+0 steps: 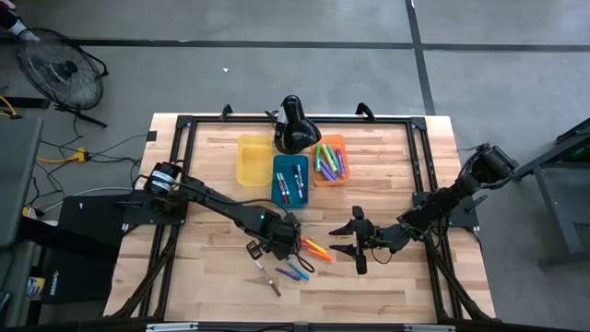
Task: Pick & Place Markers
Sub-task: Put the blue dry erase marker into the blue bin
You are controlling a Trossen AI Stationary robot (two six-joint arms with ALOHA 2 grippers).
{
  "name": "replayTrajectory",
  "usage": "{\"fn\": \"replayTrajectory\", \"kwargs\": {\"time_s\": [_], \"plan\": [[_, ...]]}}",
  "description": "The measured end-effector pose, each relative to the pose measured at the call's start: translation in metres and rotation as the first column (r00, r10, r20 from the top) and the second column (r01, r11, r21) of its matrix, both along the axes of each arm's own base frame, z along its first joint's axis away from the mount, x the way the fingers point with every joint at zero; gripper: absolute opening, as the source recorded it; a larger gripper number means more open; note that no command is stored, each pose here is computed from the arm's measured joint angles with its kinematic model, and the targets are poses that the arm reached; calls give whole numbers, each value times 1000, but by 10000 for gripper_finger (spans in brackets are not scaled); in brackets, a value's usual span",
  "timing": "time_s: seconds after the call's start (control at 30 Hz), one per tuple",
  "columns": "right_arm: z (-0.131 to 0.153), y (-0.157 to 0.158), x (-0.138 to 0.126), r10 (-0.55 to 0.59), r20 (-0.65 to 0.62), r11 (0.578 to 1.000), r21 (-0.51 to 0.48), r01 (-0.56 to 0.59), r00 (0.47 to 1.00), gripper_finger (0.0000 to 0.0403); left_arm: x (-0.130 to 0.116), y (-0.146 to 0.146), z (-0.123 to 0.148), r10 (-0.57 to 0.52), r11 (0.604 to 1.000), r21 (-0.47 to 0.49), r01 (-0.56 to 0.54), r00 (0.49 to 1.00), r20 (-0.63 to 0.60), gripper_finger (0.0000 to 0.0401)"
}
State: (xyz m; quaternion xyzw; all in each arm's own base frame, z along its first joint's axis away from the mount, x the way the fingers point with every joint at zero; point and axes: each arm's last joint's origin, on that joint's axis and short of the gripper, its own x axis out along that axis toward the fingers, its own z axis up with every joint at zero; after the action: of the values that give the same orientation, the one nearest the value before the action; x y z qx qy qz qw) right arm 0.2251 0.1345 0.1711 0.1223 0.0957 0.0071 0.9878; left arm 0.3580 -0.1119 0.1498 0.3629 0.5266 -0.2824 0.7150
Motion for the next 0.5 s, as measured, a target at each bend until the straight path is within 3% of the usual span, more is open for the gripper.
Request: {"fn": "replayTrajectory", "kwargs": {"time_s": [0.27, 0.5], "plan": [[-1, 0, 0, -4, -7, 1000, -4, 4, 1000, 177, 0, -1, -22, -15, 1000, -20, 14, 995, -94, 143], [-3, 0, 0, -5, -24, 1000, 6, 5, 1000, 177, -5, 0, -24, -9, 999, -49, 1, 986, -165, 58]]}}
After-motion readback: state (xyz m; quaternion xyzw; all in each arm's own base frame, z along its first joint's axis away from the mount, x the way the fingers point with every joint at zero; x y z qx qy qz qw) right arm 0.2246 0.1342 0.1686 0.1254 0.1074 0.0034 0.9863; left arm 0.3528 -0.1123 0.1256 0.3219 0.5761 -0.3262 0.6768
